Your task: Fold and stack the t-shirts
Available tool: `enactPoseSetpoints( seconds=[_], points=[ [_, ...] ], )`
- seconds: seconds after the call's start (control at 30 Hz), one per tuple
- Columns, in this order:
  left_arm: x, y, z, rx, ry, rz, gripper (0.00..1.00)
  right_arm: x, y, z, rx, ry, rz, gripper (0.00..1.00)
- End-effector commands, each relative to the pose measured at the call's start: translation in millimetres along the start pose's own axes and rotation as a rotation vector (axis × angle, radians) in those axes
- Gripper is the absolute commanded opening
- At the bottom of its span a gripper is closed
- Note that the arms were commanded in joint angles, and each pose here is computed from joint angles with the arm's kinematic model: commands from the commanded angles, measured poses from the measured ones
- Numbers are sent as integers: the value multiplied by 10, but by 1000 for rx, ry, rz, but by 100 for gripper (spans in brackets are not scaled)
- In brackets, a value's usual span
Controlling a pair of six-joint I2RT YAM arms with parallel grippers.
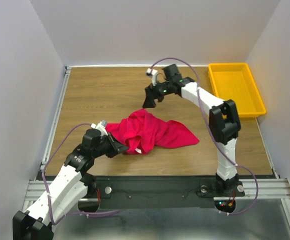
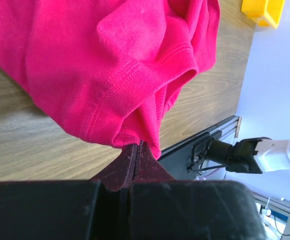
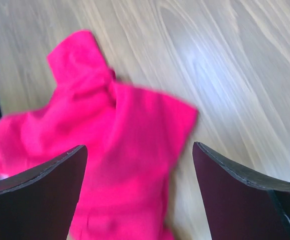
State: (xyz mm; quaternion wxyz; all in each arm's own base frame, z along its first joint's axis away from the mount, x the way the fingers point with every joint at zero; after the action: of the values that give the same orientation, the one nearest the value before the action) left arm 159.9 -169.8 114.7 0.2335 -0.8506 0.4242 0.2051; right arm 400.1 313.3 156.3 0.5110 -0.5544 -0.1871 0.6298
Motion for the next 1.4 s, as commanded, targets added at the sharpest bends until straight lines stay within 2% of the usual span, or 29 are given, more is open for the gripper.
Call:
enactPoseSetpoints(
  seconds=[0.0,0.1,0.27,0.4,0.43,0.5,0.6,0.67,0.7,0.73,0.83,0.93,1.03,1.1,1.23,1.27,1.33,1.37],
  points=[
    [-15,-17,-53,-8,15,-7,0,477,-193,224,12,25,35,91],
    [-29,-27,-35,-13,6,-19,0,718,-72,299,-20,57,97,89],
    [-30,-25,-42,-18,11,-18,0,746,159,211,-22,134,175,80],
    [-16,-39,-46,-10,9,-21,0,732,241,162,-22,176,205,38],
    [-11,-60,-60,-9,13,-30,0,696,195,88,-28,224,202,17],
    [-6,-83,-74,-8,16,-40,0,641,99,4,-42,279,188,0],
    [6,-209,-100,18,2,-95,0,275,-361,-208,-42,394,83,1],
    [-5,-364,-165,39,-16,-156,0,-275,-830,-450,-24,500,-49,1],
    [-17,-408,-213,49,-11,-166,0,-500,-942,-551,-10,535,-89,1],
    [-43,-541,-308,79,-17,-210,0,-902,-1073,-771,22,594,-155,1],
    [-101,-818,-412,121,-46,-302,0,-1595,-1249,-906,43,694,-256,1],
    [-134,-1102,-459,181,-105,-356,0,-2158,-1041,-989,71,755,-274,0],
    [-204,-1239,-559,227,-106,-374,0,-2303,-712,-763,47,727,-232,1],
    [-198,-1210,-568,232,-98,-353,0,-2319,-543,-548,-43,632,-206,1],
    [-109,-779,-376,149,-48,-193,0,-2188,137,301,-210,420,-162,1],
    [-103,-700,-335,128,-33,-174,0,-2141,285,435,-226,377,-148,1],
    [-110,-511,-336,72,40,-122,0,-1981,797,638,-157,284,-69,1],
    [-43,-382,-157,35,20,-81,0,-1958,903,730,-174,259,-60,0]
  ],
)
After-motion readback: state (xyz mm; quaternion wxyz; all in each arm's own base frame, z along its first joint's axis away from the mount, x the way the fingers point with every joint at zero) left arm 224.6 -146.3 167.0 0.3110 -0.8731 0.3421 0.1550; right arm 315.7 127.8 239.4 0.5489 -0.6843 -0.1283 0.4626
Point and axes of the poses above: each gripper's point midway between its finger pads, its own x axis out along the fingers, its own z axis along the line the jaws close on, y = z × x, the point moved 1 cm from there along -x, back along the fingers, and after that the axes turned 6 degrees about -x, right-handed, at the moved point
